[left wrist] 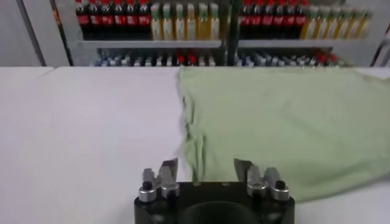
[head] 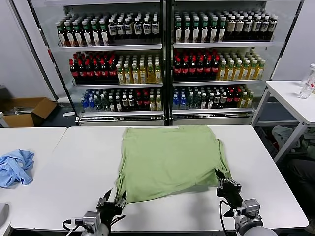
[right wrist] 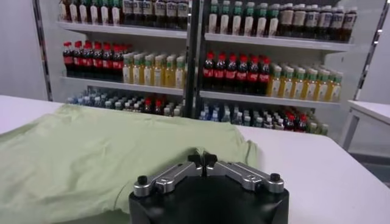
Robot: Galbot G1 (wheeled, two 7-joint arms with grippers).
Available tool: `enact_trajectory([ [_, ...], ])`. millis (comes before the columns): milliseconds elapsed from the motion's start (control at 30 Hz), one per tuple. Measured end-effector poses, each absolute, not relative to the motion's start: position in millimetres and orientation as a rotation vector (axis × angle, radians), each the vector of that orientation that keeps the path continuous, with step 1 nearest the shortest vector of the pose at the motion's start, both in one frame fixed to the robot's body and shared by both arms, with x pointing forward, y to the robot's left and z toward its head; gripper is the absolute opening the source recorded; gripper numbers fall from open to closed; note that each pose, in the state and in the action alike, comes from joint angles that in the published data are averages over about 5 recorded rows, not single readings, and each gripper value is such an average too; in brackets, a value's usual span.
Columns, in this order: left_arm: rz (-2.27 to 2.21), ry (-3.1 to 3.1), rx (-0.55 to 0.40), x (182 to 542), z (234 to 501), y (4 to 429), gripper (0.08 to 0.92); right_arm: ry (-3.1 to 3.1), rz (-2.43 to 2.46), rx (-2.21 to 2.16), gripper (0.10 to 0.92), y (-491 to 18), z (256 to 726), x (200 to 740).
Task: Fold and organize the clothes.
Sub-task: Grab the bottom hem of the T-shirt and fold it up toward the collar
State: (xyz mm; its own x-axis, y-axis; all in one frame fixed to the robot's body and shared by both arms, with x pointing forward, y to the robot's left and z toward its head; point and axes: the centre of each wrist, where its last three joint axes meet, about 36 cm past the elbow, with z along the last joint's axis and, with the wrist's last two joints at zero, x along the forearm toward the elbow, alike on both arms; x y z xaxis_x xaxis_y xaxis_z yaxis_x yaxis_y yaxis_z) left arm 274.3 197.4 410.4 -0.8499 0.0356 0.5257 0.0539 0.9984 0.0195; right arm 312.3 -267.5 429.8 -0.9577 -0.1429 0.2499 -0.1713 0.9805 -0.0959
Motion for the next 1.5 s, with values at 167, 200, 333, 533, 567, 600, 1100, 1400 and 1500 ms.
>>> enact_trajectory([
  [167,-0.078,-2.559,-0.054,272,403,197,0.563,-2.894,0.166,0.239,0.115,-266,434,313],
  [200,-0.079,-2.554,-0.056,271,402,197,0.537,-2.896,0.165,0.240,0.115,-266,434,313],
  [333,-0.068,-2.540,-0.077,270,400,198,0.425,-2.907,0.161,0.233,0.115,-268,437,314],
  [533,-0.025,-2.529,-0.110,272,398,203,0.251,-2.928,0.158,0.219,0.115,-272,441,319],
  [567,-0.014,-2.528,-0.116,273,398,205,0.217,-2.932,0.159,0.217,0.115,-273,442,320],
  [600,-0.001,-2.527,-0.122,274,398,206,0.191,-2.935,0.160,0.216,0.115,-274,443,321],
  [1100,0.329,-2.634,-0.198,312,428,239,0.083,-2.976,0.208,0.210,0.115,-288,444,362],
  [1400,0.462,-2.699,-0.248,366,436,249,0.083,-2.959,0.258,0.198,0.115,-292,432,402],
  [1500,0.485,-2.714,-0.256,388,435,248,0.083,-2.948,0.277,0.194,0.115,-291,427,414],
])
